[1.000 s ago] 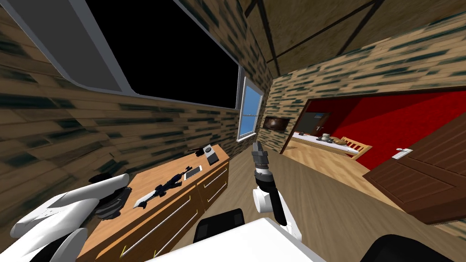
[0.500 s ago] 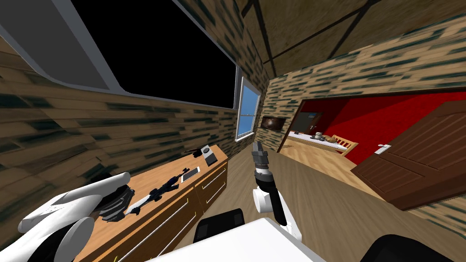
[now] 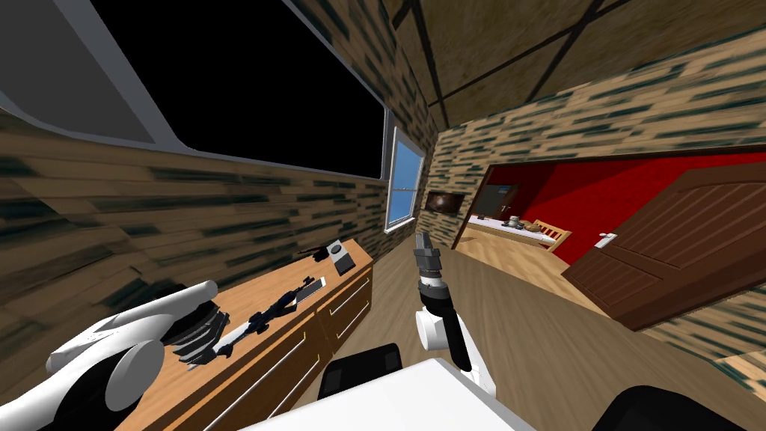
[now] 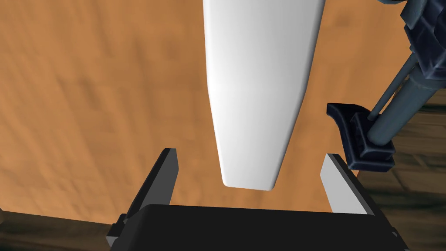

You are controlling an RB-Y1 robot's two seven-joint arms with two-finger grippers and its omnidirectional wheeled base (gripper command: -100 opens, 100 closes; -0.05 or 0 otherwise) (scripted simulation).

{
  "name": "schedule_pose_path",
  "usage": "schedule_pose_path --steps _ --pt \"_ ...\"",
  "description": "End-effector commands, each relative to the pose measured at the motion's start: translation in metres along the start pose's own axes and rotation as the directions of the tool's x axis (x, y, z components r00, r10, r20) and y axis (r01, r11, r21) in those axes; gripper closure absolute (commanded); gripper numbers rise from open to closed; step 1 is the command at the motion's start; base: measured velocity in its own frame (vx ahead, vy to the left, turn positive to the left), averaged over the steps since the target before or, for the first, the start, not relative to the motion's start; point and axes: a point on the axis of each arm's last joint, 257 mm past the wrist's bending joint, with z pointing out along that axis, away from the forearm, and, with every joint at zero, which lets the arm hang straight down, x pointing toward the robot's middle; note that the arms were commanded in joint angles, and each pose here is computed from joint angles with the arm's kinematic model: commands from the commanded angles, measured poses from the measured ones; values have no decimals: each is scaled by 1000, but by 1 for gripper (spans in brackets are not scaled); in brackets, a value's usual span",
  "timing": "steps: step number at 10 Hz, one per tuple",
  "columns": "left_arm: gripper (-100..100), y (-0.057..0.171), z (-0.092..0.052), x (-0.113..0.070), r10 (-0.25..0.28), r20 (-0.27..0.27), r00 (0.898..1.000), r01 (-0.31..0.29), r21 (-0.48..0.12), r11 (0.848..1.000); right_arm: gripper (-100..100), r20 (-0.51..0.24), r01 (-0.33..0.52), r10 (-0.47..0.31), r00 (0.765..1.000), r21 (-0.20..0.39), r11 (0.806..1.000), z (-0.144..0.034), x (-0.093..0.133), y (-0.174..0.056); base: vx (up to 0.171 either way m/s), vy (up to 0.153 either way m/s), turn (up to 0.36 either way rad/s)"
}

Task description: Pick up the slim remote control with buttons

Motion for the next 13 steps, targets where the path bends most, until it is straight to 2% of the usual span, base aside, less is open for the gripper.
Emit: schedule_pose_path --steps 1,2,3,4,5,6,13 --pt "-100 15 4 14 -10 -41 999 8 -56 998 0 0 0 0 1000 0 1000 0 0 0 36 15 -97" --pt "-100 15 4 14 -10 -41 999 8 -56 998 0 0 0 0 1000 0 1000 0 0 0 42 19 -55" --pt "-100 25 9 22 -13 -59 998 8 -86 996 0 0 0 0 1000 0 1000 0 0 0 52 22 -56" --pt "-100 19 8 18 -11 -50 999 7 -69 998 0 0 0 0 1000 0 1000 0 0 0 25 12 -15" --pt "0 20 8 19 -11 -51 999 8 -73 997 0 0 0 0 1000 0 1000 0 0 0 0 0 0" --pt "-100 25 13 10 -14 -43 999 11 -69 998 0 0 0 0 1000 0 1000 0 0 0 30 0 7" --pt "-100 36 22 1 -15 -46 999 12 -66 998 0 0 0 0 1000 0 1000 0 0 0 26 -4 5"
